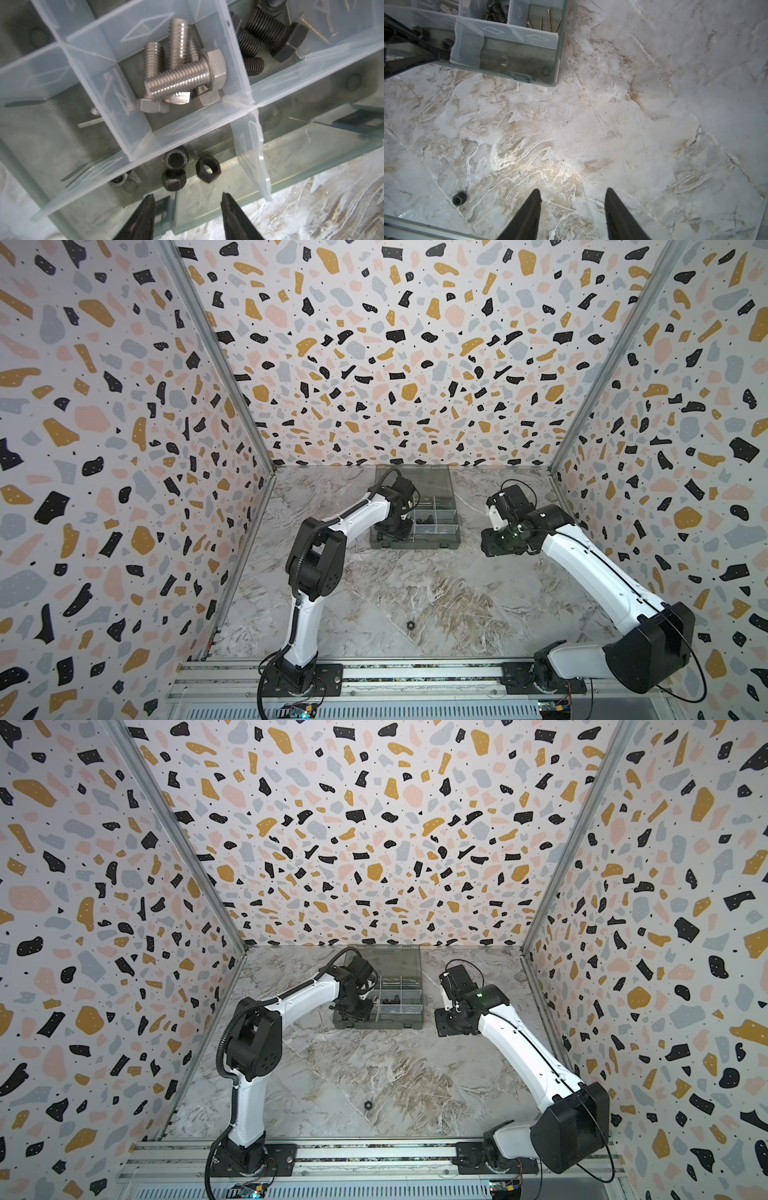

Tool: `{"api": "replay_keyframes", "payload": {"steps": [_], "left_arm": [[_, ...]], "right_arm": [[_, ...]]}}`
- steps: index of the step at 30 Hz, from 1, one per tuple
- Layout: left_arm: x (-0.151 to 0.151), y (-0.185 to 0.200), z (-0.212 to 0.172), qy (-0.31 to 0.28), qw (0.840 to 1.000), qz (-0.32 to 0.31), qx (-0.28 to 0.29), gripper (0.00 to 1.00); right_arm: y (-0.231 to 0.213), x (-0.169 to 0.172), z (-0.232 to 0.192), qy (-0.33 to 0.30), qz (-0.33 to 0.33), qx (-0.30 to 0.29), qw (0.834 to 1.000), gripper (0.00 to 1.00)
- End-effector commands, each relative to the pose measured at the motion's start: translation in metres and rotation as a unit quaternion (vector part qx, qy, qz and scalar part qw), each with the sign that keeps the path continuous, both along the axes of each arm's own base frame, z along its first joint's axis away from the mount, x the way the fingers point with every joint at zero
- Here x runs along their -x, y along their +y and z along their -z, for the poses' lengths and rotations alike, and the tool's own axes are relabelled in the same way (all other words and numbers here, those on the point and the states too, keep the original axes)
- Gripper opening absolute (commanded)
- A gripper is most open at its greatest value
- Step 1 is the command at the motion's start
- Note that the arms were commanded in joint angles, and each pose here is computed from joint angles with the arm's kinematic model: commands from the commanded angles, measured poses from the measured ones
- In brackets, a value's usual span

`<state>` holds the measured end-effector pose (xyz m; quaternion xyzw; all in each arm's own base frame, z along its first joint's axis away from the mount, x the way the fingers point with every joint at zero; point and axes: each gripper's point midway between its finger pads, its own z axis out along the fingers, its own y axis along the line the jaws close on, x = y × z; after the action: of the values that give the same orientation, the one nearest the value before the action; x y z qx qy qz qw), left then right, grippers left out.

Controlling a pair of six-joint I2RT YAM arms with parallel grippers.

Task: Sort the screws and nuts into containers
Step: 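Carry the black hex nut into the nut compartment and open the left gripper, then move the left gripper to the last black hex nut and grasp it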

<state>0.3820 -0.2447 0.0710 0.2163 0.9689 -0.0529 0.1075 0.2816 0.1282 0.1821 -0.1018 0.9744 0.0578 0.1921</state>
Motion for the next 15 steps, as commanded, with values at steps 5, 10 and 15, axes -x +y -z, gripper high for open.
{"api": "replay_keyframes", "payload": {"steps": [5,10,15], "left_arm": [[0.079,0.021,-0.041,-0.001,1.000,0.029,-0.011,0.53],[0.144,0.018,-0.021,0.036,0.997,0.068,0.005,0.52],[0.181,0.004,-0.003,0.044,0.995,0.093,0.015,0.51]], "right_arm": [[0.007,0.000,0.002,0.006,-0.016,-0.014,1.000,0.52],[0.013,0.001,0.012,0.018,-0.024,-0.023,0.999,0.52],[0.018,0.004,0.016,0.029,-0.036,-0.031,0.998,0.52]]}}
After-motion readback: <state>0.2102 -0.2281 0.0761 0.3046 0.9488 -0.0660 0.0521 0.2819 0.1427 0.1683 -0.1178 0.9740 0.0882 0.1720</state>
